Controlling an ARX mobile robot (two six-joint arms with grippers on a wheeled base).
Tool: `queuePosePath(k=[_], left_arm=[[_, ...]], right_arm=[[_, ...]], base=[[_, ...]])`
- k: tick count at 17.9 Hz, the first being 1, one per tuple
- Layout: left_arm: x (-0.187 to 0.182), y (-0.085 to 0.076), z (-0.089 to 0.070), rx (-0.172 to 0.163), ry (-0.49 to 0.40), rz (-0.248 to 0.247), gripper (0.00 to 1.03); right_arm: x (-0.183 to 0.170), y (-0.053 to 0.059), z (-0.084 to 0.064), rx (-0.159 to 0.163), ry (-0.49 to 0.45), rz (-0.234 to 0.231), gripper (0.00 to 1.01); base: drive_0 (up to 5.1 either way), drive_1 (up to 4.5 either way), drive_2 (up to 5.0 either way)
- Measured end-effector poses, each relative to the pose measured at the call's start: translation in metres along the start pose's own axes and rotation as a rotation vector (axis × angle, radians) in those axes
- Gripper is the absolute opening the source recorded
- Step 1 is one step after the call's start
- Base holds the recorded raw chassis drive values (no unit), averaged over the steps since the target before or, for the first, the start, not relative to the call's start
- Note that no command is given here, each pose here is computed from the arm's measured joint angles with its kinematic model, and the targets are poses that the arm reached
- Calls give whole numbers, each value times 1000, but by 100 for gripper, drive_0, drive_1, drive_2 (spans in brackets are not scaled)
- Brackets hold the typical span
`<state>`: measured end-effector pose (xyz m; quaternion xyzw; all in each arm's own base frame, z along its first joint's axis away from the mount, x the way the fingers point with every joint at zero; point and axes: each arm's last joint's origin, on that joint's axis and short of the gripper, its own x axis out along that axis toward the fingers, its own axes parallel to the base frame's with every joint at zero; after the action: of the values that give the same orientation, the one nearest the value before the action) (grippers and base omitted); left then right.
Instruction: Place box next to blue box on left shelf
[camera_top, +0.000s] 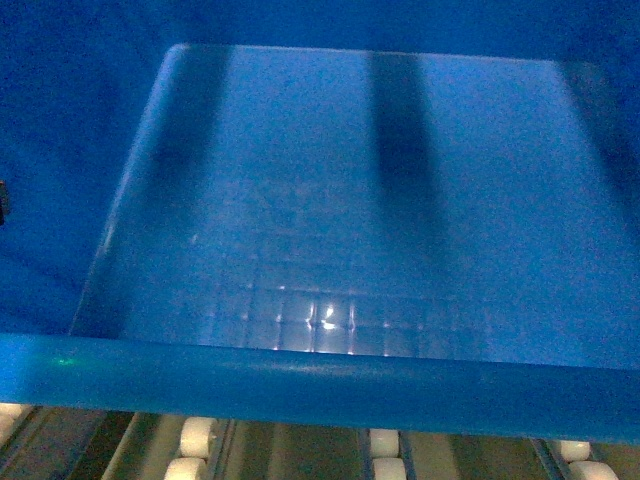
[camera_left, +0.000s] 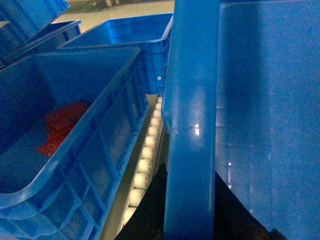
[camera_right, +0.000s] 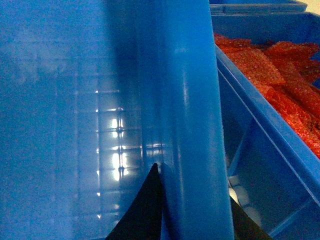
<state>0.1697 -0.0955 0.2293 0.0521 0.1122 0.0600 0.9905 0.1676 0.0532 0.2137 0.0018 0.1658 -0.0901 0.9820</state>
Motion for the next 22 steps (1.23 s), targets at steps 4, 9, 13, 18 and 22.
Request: queuePosePath(k=[4, 9, 13, 18, 22], left_arm=[[0, 0, 1, 2, -7, 8, 13], [4, -9, -5, 100, 109, 152, 17], [27, -10, -20, 96, 253, 103, 17], [59, -14, -20, 24, 325, 55, 16], [76, -19, -27, 20, 417, 33, 13]], right_arm=[[0, 0, 0, 0, 0, 0, 16], [5, 8, -1, -84, 6, -68, 18], [32, 3, -7, -106, 205, -56, 18], [65, -3, 3, -97, 236, -61, 17], [96, -3, -10, -106, 357, -41, 17]], base=[[0, 0, 0], [0, 0, 0], [0, 0, 0], [0, 0, 0], [0, 0, 0]])
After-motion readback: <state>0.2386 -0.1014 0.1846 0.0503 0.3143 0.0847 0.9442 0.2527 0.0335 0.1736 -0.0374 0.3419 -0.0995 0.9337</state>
